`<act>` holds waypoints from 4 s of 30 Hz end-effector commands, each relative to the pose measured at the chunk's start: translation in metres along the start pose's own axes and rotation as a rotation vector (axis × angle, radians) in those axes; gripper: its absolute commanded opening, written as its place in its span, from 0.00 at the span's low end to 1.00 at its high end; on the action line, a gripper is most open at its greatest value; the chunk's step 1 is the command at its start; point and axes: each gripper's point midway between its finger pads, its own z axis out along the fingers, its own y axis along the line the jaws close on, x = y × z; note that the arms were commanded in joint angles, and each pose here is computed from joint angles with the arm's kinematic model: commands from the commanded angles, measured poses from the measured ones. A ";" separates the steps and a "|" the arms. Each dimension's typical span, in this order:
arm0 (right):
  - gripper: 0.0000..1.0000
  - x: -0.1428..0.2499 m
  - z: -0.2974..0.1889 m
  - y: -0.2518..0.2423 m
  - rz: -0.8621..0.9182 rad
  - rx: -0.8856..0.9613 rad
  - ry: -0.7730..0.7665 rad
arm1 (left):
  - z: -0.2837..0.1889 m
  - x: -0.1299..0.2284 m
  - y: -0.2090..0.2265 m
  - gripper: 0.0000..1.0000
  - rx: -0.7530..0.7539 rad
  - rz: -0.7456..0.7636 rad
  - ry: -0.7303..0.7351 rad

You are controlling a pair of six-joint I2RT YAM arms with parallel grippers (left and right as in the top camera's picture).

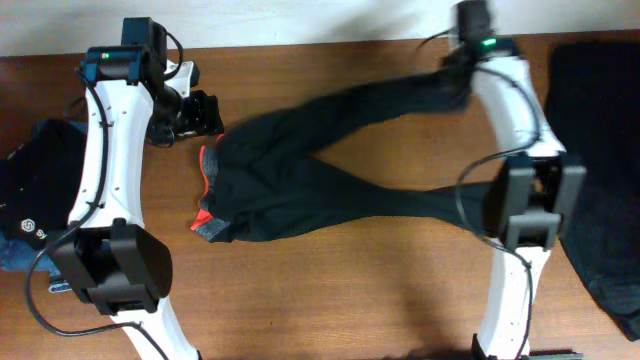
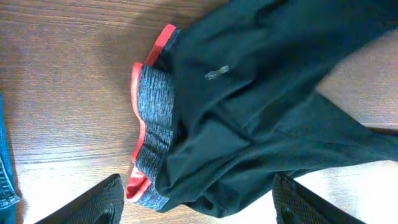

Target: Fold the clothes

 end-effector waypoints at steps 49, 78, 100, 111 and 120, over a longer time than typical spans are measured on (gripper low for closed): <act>0.64 0.096 -0.120 -0.085 0.153 -0.137 0.380 | 0.141 -0.027 -0.009 0.00 0.230 0.047 0.093; 0.67 0.101 -0.110 -0.082 0.151 -0.138 0.398 | 0.112 -0.086 0.043 0.76 0.027 -0.263 -0.115; 0.90 0.114 0.033 -0.060 0.110 -0.244 0.415 | 0.127 0.041 0.028 0.70 -0.113 -0.161 0.378; 0.95 0.148 0.071 -0.056 0.142 -0.282 0.505 | 0.153 0.074 0.037 0.70 -0.126 -0.176 0.471; 0.59 0.163 0.081 -0.051 0.140 -0.287 0.534 | 0.169 0.110 0.043 0.70 -0.139 -0.191 0.568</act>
